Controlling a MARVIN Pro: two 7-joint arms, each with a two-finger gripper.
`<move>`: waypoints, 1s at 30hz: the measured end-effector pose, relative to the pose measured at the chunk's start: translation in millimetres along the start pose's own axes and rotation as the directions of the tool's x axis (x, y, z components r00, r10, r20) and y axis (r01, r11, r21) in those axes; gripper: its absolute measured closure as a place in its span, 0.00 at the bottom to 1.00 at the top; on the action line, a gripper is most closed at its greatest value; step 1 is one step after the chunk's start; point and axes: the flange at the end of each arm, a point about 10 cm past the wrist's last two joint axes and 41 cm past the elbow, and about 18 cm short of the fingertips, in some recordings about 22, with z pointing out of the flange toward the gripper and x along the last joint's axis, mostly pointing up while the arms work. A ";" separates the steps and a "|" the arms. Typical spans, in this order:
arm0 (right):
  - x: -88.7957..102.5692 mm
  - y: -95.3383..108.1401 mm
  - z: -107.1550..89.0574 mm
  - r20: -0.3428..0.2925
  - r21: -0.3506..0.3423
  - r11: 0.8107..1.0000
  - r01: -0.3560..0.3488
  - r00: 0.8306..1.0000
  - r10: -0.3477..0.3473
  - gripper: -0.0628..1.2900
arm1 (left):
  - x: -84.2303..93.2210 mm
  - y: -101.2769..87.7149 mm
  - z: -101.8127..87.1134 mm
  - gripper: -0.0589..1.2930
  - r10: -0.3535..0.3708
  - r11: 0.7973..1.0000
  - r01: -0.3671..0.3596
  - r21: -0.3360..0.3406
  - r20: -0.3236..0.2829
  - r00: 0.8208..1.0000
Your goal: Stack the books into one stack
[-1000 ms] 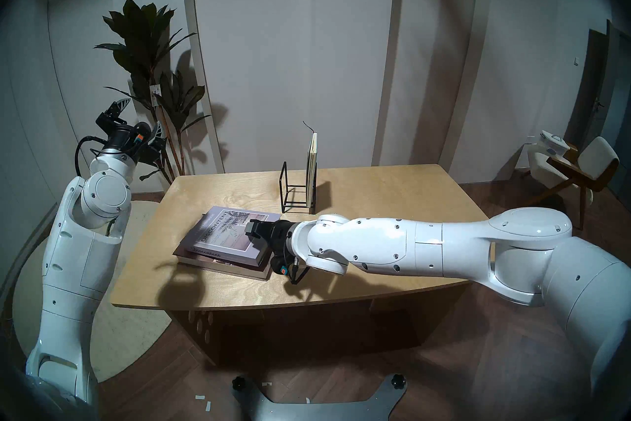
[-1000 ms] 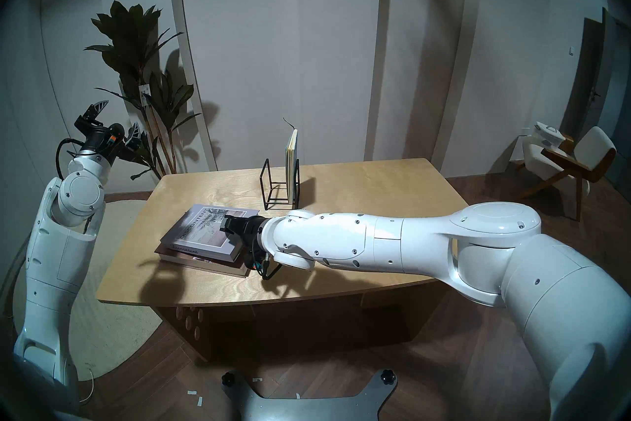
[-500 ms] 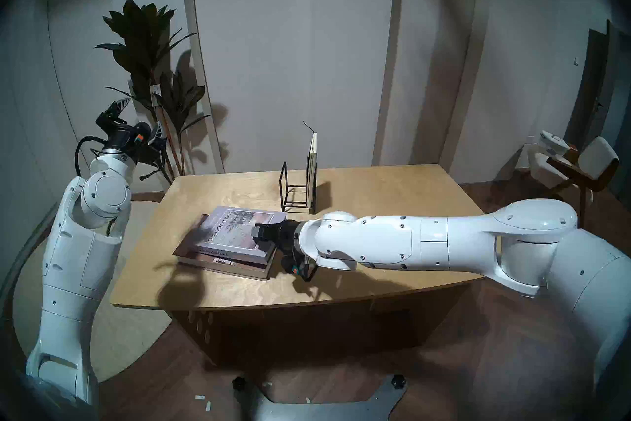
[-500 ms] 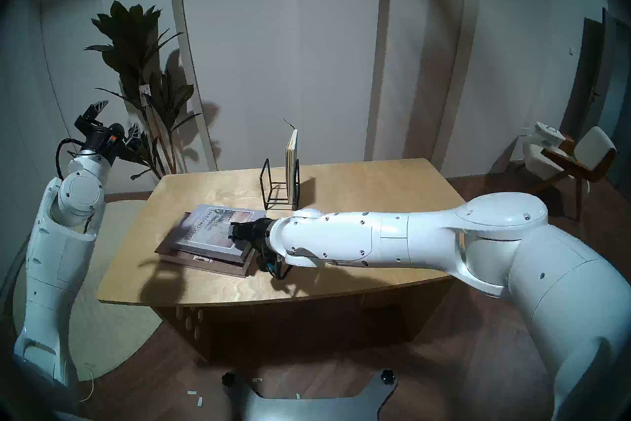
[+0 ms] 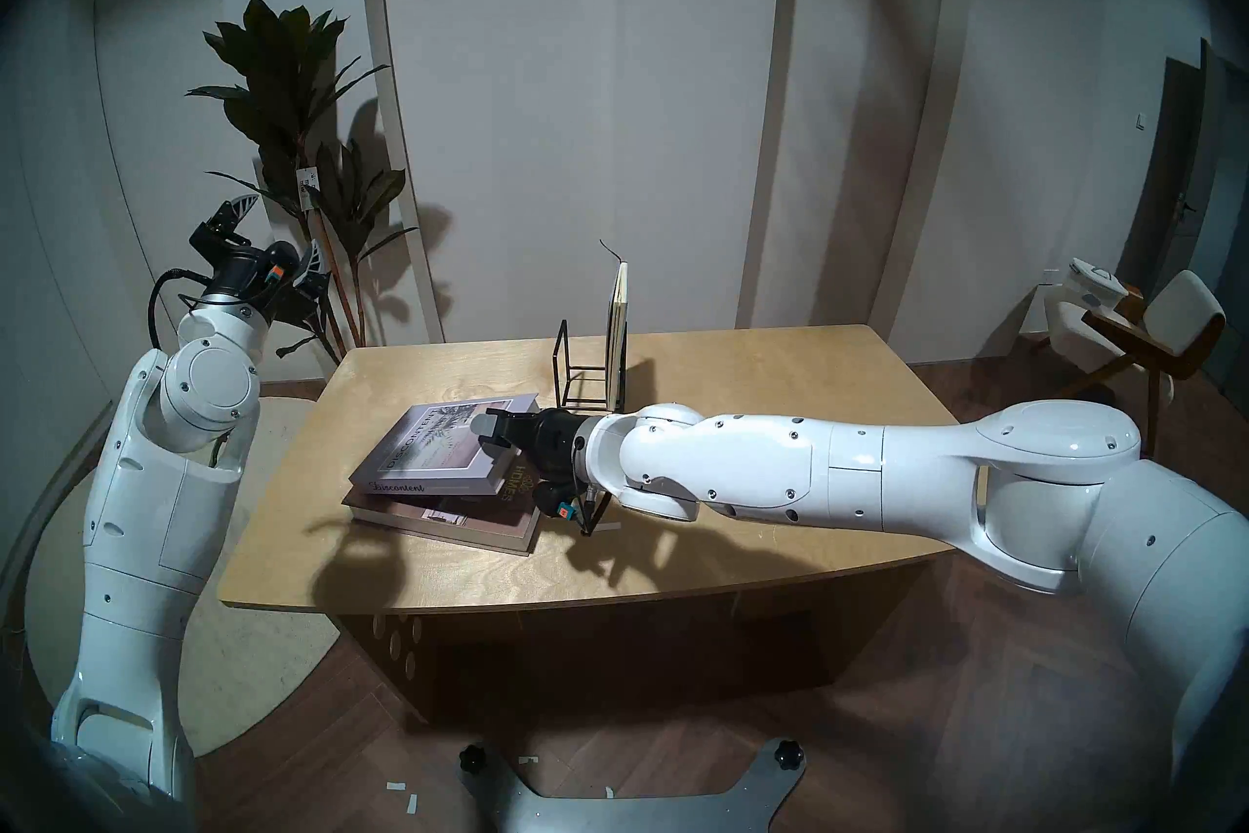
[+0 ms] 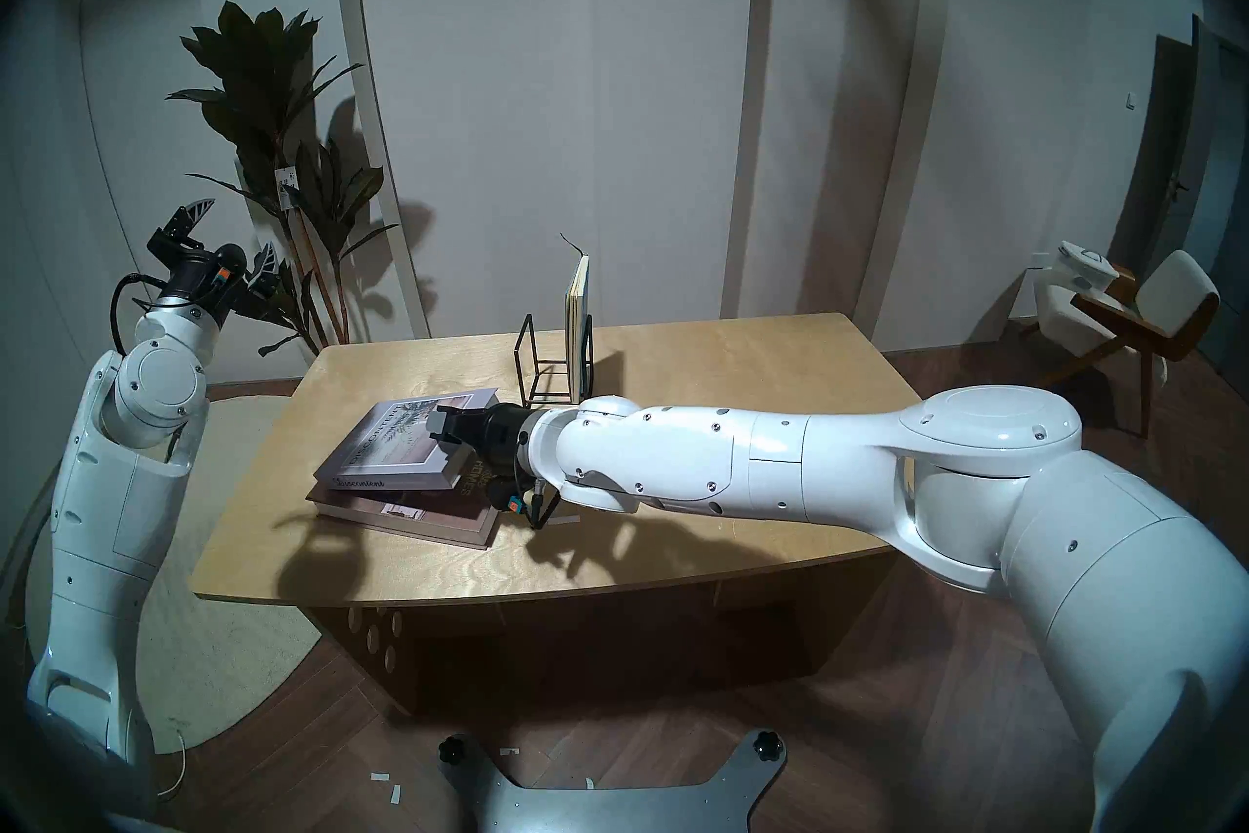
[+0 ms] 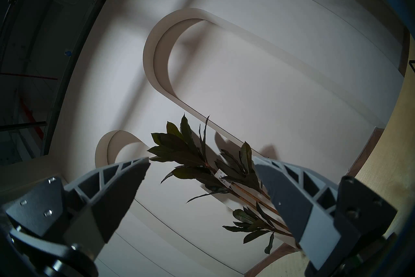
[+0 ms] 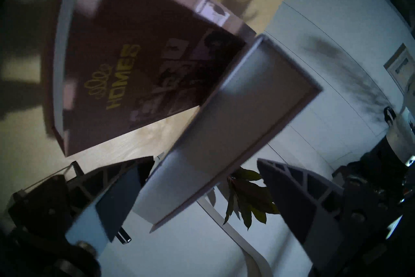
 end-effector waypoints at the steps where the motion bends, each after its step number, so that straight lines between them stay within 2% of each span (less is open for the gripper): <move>1: 1.0 1.4 -0.2 0.001 0.017 0.999 -0.043 0.999 0.043 0.06 | 0.0 0.0 0.0 0.05 0.000 1.000 0.000 0.000 0.000 1.000; 4: 1.8 3.0 -2.0 0.009 0.056 0.989 -0.134 0.991 0.133 0.06 | 0.0 0.0 0.0 0.05 0.000 1.000 0.000 0.000 0.000 1.000; 8: -1.7 4.1 -4.4 0.039 0.101 0.959 -0.264 0.965 0.261 0.06 | 0.0 0.0 0.0 0.05 0.000 1.000 0.000 0.000 0.000 1.000; 9: -4.8 4.8 -5.3 0.056 0.112 0.944 -0.311 0.950 0.307 0.06 | 0.0 0.0 0.0 0.05 0.000 1.000 0.000 0.000 0.000 1.000; 13: -11.8 5.5 -7.8 0.103 0.150 0.895 -0.420 0.907 0.409 0.06 | 0.0 0.0 0.0 0.05 0.000 1.000 0.000 0.000 0.000 1.000; 18: -18.9 4.7 -10.9 0.154 0.210 0.806 -0.553 0.833 0.531 0.06 | 0.0 0.0 0.0 0.05 0.000 1.000 0.000 0.000 0.000 1.000; 19: -20.6 4.6 -11.6 0.165 0.228 0.775 -0.589 0.808 0.566 0.06 | 0.0 0.0 0.0 0.05 0.000 1.000 0.000 0.000 0.000 1.000; 20: -21.7 4.7 -12.1 0.171 0.238 0.753 -0.613 0.790 0.589 0.06 | 0.0 0.0 0.0 0.05 0.000 1.000 0.000 0.000 0.000 1.000; 21: -24.1 5.9 -13.0 0.181 0.256 0.705 -0.661 0.750 0.637 0.06 | 0.0 0.0 0.0 0.05 0.000 1.000 0.000 0.000 0.000 1.000; 24: -27.1 7.8 -14.2 0.190 0.277 0.649 -0.708 0.703 0.686 0.06 | 0.0 0.0 0.0 0.05 0.000 1.000 0.000 0.000 0.000 1.000; 25: -29.7 9.5 -15.1 0.198 0.291 0.604 -0.742 0.665 0.721 0.06 | 0.0 0.0 0.0 0.05 0.000 1.000 0.000 0.000 0.000 1.000; 26: -31.2 10.4 -15.5 0.202 0.299 0.579 -0.759 0.643 0.739 0.06 | 0.0 0.0 0.0 0.05 0.000 1.000 0.000 0.000 0.000 1.000; 28: -36.7 12.4 -16.7 0.221 0.325 0.489 -0.809 0.568 0.793 0.06 | 0.0 0.0 0.0 0.05 0.000 1.000 0.000 0.000 0.000 1.000; 29: -38.1 12.5 -16.9 0.227 0.331 0.465 -0.821 0.548 0.805 0.06 | 0.0 0.0 0.0 0.05 0.000 1.000 0.000 0.000 0.000 1.000; 30: -41.9 12.6 -17.5 0.242 0.344 0.410 -0.845 0.501 0.831 0.06 | -0.1 0.0 0.0 0.05 0.000 1.000 0.000 0.000 0.000 1.000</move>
